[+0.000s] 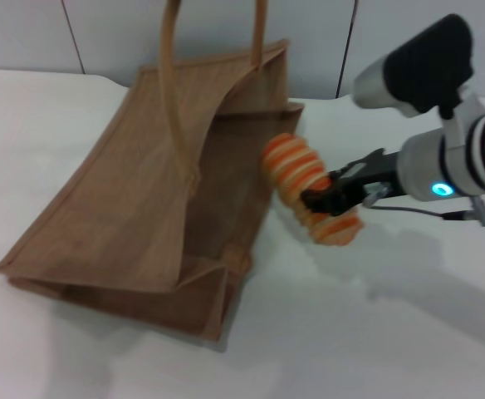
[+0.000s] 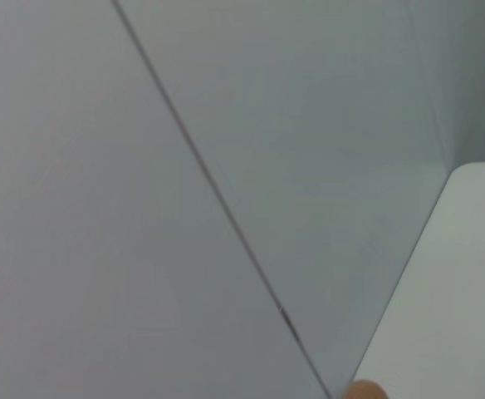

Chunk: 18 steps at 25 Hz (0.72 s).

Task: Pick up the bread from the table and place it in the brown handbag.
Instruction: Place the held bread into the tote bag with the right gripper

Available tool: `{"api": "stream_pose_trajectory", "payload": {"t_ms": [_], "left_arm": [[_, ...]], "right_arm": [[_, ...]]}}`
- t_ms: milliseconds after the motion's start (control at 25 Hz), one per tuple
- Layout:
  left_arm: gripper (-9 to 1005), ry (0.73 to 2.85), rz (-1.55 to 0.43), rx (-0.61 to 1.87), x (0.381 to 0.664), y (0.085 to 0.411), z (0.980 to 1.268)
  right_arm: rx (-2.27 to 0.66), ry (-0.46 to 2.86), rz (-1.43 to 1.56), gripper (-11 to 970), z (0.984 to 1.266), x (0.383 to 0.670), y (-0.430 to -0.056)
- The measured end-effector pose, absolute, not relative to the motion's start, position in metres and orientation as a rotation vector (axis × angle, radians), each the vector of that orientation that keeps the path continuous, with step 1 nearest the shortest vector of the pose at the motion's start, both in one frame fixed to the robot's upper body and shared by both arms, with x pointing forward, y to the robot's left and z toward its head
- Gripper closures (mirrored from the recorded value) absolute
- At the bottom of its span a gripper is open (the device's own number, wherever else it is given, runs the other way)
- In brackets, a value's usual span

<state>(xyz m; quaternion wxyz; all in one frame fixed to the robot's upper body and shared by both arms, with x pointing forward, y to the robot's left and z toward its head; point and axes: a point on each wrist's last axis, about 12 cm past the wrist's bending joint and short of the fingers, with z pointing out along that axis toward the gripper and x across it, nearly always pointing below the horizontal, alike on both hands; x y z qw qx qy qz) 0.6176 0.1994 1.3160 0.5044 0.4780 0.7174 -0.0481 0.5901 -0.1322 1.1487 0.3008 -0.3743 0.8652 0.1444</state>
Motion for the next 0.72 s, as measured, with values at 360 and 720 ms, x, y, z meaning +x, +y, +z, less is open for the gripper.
{"api": "stream_pose_trajectory", "payload": {"t_ms": [360, 720], "left_arm": [[874, 1.654, -0.128, 1.212, 0.613, 0.170, 1.333], [874, 1.602, -0.168, 1.270, 0.606, 0.143, 1.336]], "right_arm": [[-1.040, 2.251, 0.413, 562, 1.153, 0.590, -0.116], [-1.069, 2.190, 0.367, 608, 1.152, 0.604, -0.108]]}}
